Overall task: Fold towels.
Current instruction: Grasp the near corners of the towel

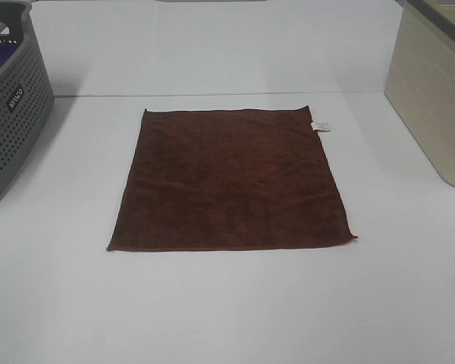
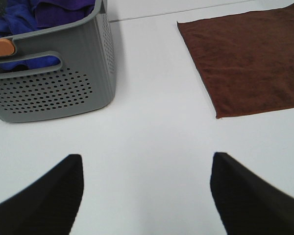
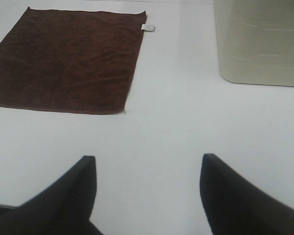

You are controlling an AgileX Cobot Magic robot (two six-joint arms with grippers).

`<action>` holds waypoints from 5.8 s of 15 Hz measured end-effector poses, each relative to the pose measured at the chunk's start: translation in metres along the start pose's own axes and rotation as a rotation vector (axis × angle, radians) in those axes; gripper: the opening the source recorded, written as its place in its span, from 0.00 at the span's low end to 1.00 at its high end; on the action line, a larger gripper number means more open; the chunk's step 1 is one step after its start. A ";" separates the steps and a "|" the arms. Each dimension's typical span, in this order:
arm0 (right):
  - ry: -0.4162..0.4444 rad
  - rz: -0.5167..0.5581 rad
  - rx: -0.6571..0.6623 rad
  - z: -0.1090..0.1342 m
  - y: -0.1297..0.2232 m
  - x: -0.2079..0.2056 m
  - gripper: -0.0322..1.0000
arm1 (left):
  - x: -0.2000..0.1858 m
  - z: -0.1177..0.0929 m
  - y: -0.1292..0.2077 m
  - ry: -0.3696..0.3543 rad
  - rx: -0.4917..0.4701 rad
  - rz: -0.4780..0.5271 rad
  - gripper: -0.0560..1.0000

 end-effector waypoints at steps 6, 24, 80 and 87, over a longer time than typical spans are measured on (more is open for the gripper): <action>0.000 0.000 0.000 0.000 0.000 0.000 0.61 | 0.000 0.000 0.000 0.000 0.000 0.000 0.71; 0.000 0.000 0.000 0.000 0.000 0.000 0.61 | 0.000 0.000 0.000 0.000 0.000 0.000 0.71; -0.677 0.760 0.460 -0.027 -0.021 0.332 0.77 | 0.356 -0.023 0.043 0.324 -0.758 0.846 0.77; -0.749 0.785 0.475 0.027 -0.015 0.367 0.75 | 0.368 -0.056 0.067 0.324 -0.711 0.881 0.76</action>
Point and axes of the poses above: a point on each arm's last joint axis where the gripper is mounted, x pointing out along that axis toward the gripper, z along the wrist's bending axis when the last joint is at zero, y = z × x, the point moved 4 cm from there along x, pointing out along that axis toward the gripper, and after that the axes turned 10 degrees about -x, right-handed, at the moved point
